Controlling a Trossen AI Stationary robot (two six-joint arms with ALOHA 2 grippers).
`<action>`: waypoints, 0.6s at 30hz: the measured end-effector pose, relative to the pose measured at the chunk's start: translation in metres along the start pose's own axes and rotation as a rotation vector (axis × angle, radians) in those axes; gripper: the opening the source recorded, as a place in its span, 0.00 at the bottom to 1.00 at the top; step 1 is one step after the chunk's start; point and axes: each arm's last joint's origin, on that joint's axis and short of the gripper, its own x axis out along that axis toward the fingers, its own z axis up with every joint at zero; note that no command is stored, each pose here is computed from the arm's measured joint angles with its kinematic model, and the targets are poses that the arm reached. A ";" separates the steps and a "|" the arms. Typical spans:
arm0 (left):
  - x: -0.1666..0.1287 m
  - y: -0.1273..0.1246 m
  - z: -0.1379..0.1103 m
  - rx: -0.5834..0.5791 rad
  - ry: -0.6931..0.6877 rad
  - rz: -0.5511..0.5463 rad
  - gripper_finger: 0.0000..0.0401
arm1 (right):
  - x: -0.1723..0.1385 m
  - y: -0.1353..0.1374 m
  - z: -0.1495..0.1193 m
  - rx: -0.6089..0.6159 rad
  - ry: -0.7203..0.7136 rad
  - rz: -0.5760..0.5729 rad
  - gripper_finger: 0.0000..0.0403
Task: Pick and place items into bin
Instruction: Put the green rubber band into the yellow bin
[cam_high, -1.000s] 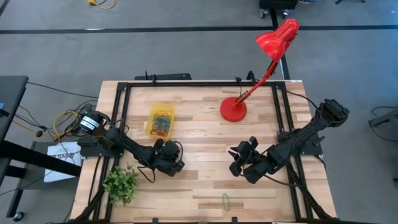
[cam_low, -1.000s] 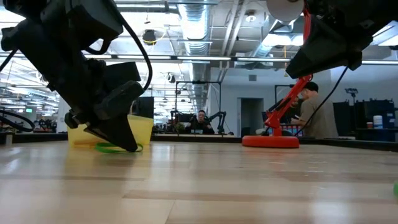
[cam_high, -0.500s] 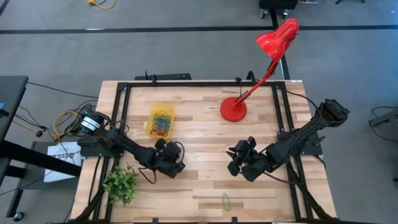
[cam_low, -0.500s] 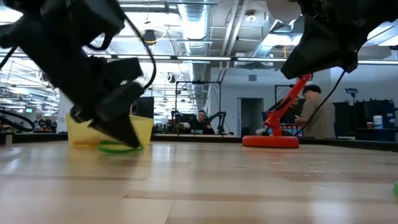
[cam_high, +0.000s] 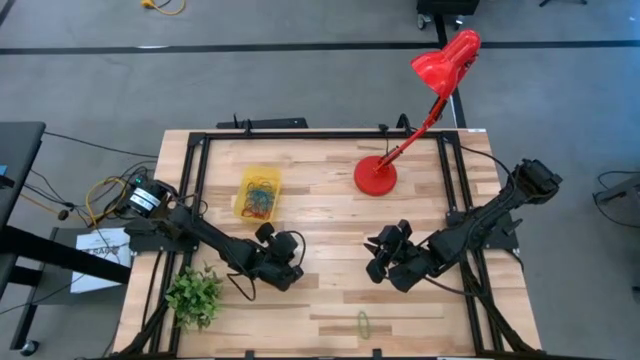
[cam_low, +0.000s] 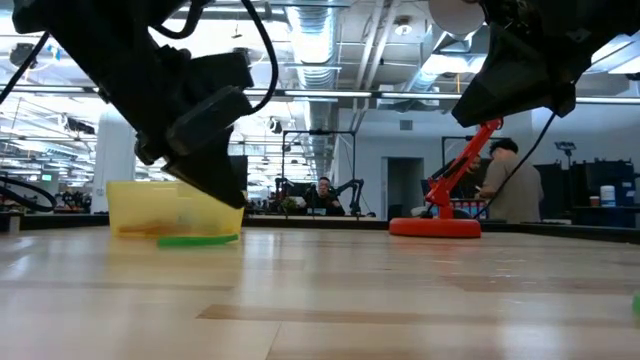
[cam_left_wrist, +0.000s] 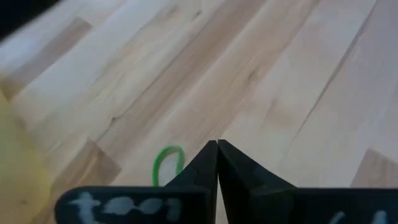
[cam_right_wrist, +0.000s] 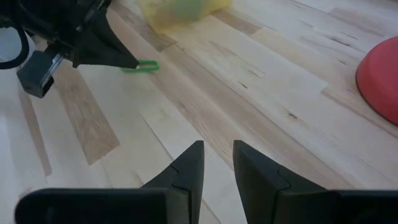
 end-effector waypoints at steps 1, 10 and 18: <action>0.000 0.000 -0.001 0.007 0.015 -0.003 0.00 | 0.000 0.000 0.000 0.000 0.000 0.000 0.20; 0.003 0.004 0.000 -0.007 0.040 0.013 0.12 | 0.000 0.000 0.000 0.000 0.000 0.000 0.20; 0.015 0.021 -0.005 -0.079 0.055 0.076 0.25 | 0.000 0.000 0.000 0.000 0.000 0.000 0.20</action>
